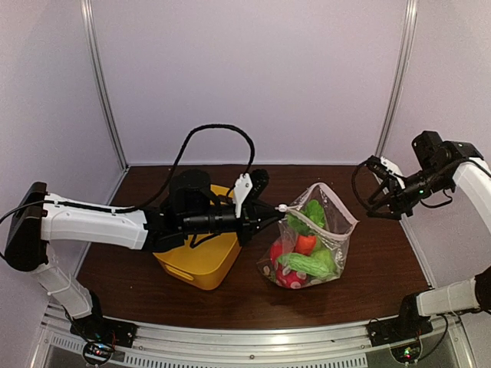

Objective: Place the food in the zip-top bag and seal the zipper
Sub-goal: Pass from the right arm to the left, then adjust the zipper food storage bag at the center of the board.

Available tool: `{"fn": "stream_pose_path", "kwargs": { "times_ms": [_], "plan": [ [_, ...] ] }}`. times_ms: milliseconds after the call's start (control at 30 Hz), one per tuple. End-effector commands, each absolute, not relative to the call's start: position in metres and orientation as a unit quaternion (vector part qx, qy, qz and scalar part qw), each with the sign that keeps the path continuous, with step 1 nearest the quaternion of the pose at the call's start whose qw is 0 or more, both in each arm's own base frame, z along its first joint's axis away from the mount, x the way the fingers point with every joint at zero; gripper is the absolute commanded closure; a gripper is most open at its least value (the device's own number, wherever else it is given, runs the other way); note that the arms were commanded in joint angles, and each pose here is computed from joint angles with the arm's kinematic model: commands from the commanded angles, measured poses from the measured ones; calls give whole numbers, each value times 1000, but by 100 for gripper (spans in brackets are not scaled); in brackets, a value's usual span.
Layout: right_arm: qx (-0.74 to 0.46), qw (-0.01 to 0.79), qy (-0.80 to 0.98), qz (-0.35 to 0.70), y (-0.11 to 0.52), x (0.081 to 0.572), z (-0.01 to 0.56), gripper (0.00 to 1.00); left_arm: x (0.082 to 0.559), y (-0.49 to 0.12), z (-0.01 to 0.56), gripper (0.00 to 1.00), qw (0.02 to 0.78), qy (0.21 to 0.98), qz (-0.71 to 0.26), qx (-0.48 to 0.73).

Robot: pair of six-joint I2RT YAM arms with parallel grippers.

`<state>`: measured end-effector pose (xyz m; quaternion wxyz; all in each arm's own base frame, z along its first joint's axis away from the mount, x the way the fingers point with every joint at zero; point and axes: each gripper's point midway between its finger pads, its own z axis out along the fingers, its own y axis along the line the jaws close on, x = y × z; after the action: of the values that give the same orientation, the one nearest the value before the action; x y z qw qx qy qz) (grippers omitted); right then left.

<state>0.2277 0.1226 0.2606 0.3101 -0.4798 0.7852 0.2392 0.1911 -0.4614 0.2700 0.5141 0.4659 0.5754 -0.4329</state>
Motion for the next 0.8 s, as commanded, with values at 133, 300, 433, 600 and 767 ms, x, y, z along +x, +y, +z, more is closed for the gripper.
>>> {"fn": "stream_pose_path", "kwargs": {
  "times_ms": [133,300,433,600,767],
  "plan": [
    [-533,333,728,272,131,200,228,45,191,-457,285,100,531,560,-451,448],
    [-539,350,701,310,142,198,224,48,192,-457,284,100,529,564,-451,445],
    [-535,343,695,335,146,201,218,51,193,-456,283,100,529,566,-451,443],
    [-531,351,684,356,152,207,220,51,195,-456,282,100,528,566,-456,440],
    [-533,348,669,384,161,207,224,55,198,-456,282,100,527,567,-458,438]
  ]
}}
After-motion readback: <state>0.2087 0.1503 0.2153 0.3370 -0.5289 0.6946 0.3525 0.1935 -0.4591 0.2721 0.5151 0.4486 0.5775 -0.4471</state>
